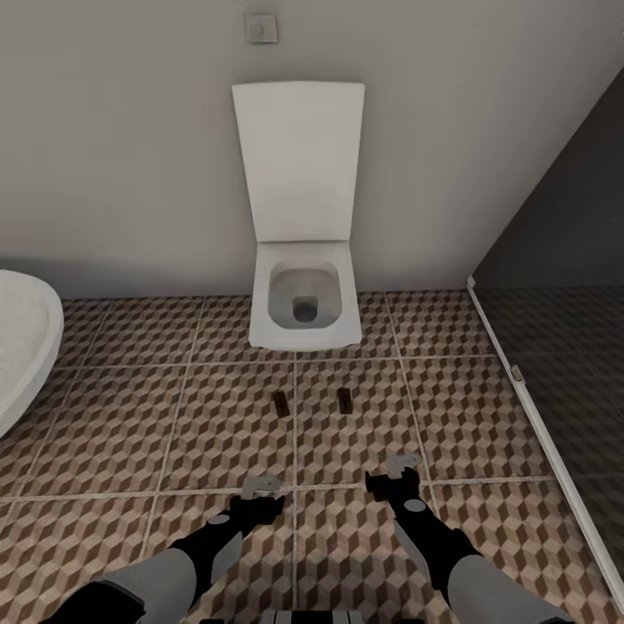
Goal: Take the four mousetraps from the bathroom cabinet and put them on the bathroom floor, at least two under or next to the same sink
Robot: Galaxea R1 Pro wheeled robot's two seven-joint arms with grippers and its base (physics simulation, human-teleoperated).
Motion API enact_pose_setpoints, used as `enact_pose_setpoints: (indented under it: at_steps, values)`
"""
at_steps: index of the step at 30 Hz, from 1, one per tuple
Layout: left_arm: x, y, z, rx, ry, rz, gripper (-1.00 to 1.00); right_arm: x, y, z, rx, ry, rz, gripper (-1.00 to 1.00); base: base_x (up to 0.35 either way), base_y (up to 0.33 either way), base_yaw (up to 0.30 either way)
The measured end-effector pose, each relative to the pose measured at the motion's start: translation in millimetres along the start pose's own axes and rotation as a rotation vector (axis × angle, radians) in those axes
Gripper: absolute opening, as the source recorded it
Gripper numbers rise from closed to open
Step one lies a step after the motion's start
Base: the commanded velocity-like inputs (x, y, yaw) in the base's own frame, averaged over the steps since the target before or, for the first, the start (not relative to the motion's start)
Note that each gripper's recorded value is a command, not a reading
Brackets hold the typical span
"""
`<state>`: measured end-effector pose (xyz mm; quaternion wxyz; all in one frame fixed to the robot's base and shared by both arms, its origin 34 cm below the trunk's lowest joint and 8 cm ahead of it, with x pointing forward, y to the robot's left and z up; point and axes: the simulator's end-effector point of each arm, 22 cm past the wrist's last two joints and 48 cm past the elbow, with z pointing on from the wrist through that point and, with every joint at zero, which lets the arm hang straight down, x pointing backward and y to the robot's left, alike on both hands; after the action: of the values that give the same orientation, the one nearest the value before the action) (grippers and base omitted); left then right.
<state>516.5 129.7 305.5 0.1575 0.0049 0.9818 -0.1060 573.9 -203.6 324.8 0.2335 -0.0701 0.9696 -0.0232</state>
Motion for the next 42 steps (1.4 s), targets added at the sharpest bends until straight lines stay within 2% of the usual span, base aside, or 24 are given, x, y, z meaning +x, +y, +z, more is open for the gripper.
enact_pose_setpoints:
  at_steps: [3,9,14,25,32,42]
  values:
    - [3,6,-0.6,-0.009,0.006,0.0,1.0,2,-1,0.3,-0.014,0.0,-0.004,1.0,0.0,0.0,0.0]
    - [15,15,-2.3,-0.024,0.033,0.0,1.0,5,-25,1.5,0.004,-0.017,-0.016,1.0,0.0,0.0,0.0]
    - [31,23,-4.6,-0.037,0.065,0.0,1.0,22,-47,1.1,0.016,-0.002,-0.028,1.0,0.0,0.0,0.0]
    - [46,48,-9.5,-0.075,0.097,0.003,1.0,41,-68,-0.8,0.001,0.016,-0.045,1.0,0.0,0.0,0.0]
    - [55,57,-12.1,-0.088,0.115,0.003,1.0,49,-73,-1.7,0.004,0.029,-0.049,1.0,0.0,0.0,0.0]
    - [59,86,-17.5,-0.126,0.124,0.007,1.0,51,-74,-2.0,0.005,0.034,-0.05,1.0,0.0,0.0,0.0]
